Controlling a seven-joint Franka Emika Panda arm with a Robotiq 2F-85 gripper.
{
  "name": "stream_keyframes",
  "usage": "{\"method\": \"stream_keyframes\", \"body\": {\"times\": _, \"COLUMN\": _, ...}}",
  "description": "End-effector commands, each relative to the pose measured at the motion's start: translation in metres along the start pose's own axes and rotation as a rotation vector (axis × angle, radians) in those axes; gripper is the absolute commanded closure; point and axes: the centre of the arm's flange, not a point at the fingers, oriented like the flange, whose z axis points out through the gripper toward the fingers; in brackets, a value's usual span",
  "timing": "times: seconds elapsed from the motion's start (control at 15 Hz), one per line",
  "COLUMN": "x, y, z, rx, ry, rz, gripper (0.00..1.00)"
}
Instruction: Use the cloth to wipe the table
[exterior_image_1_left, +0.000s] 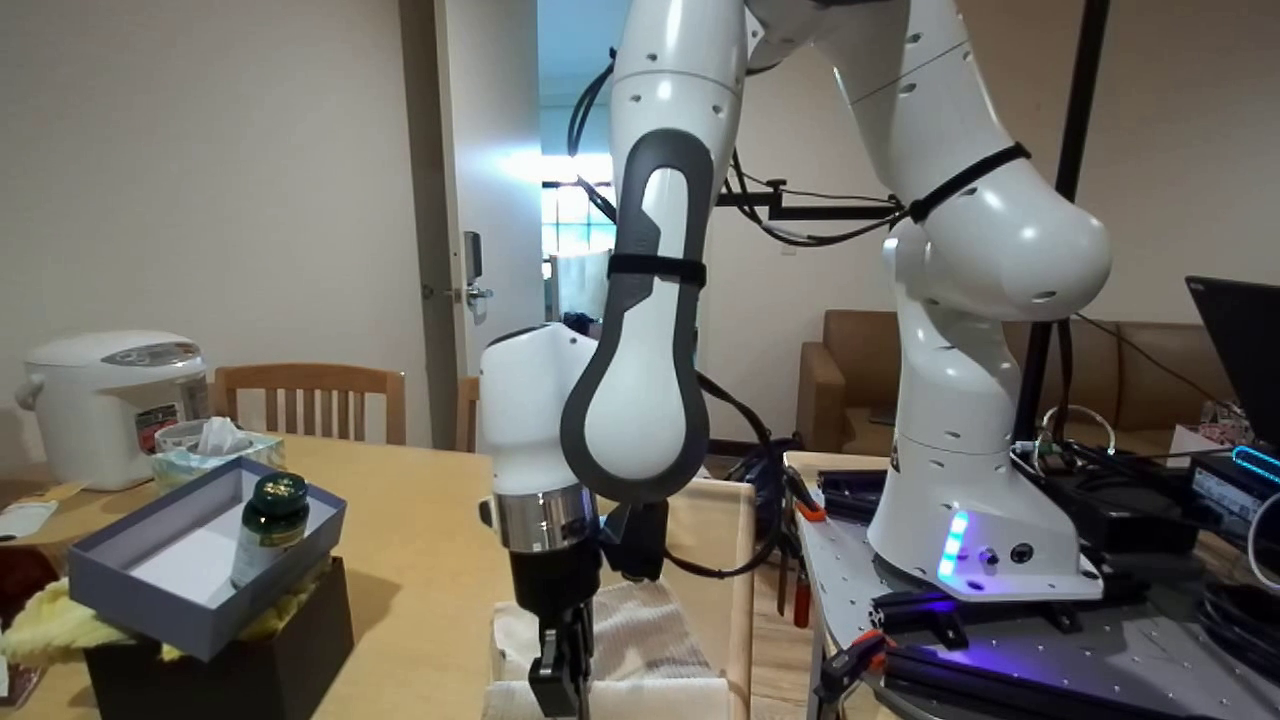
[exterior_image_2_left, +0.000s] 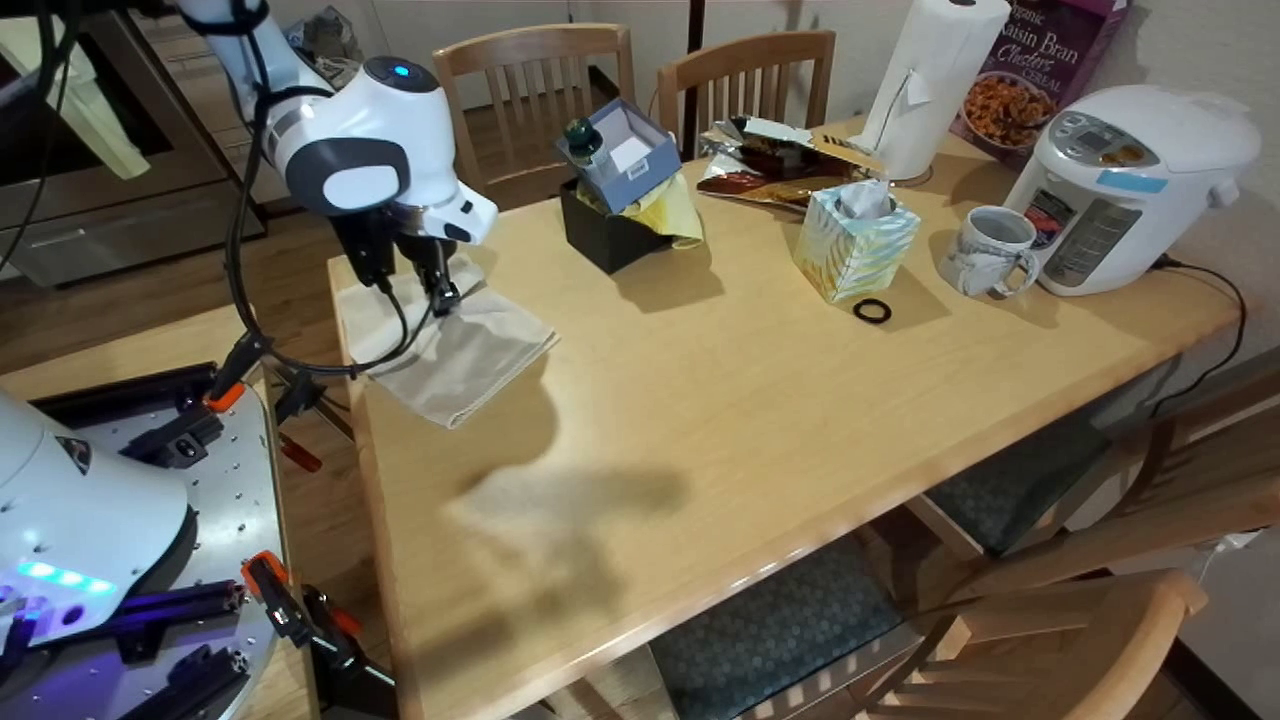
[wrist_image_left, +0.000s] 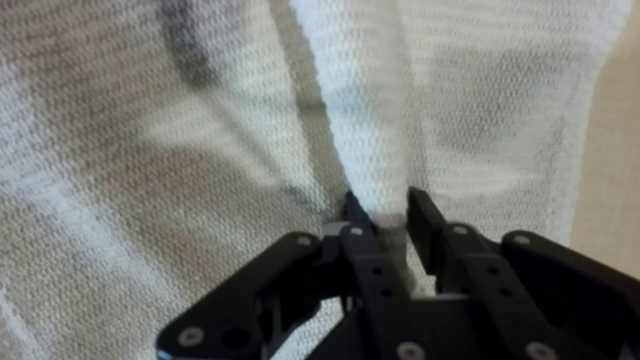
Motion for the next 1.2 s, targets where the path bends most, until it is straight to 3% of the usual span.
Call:
{"method": "stream_keyframes", "body": {"times": 0.0, "x": -0.018, "y": -0.004, "z": 0.002, "rx": -0.006, "ry": -0.083, "rz": -0.025, "gripper": 0.42}}
{"method": "stream_keyframes", "body": {"times": 0.4, "x": -0.046, "y": -0.011, "z": -0.036, "rx": -0.09, "ry": -0.158, "rz": -0.04, "gripper": 0.03}}
{"method": "stream_keyframes", "body": {"times": 0.6, "x": -0.039, "y": -0.011, "z": -0.072, "rx": -0.121, "ry": -0.096, "rz": -0.129, "gripper": 0.0}}
{"method": "stream_keyframes", "body": {"times": 0.87, "x": -0.043, "y": -0.021, "z": -0.13, "rx": -0.086, "ry": 0.014, "rz": -0.27, "gripper": 0.0}}
{"method": "stream_keyframes", "body": {"times": 0.93, "x": -0.022, "y": -0.024, "z": -0.097, "rx": -0.093, "ry": -0.012, "rz": -0.202, "gripper": 0.0}}
{"method": "stream_keyframes", "body": {"times": 1.13, "x": -0.03, "y": -0.029, "z": -0.121, "rx": -0.1, "ry": 0.026, "rz": -0.244, "gripper": 0.0}}
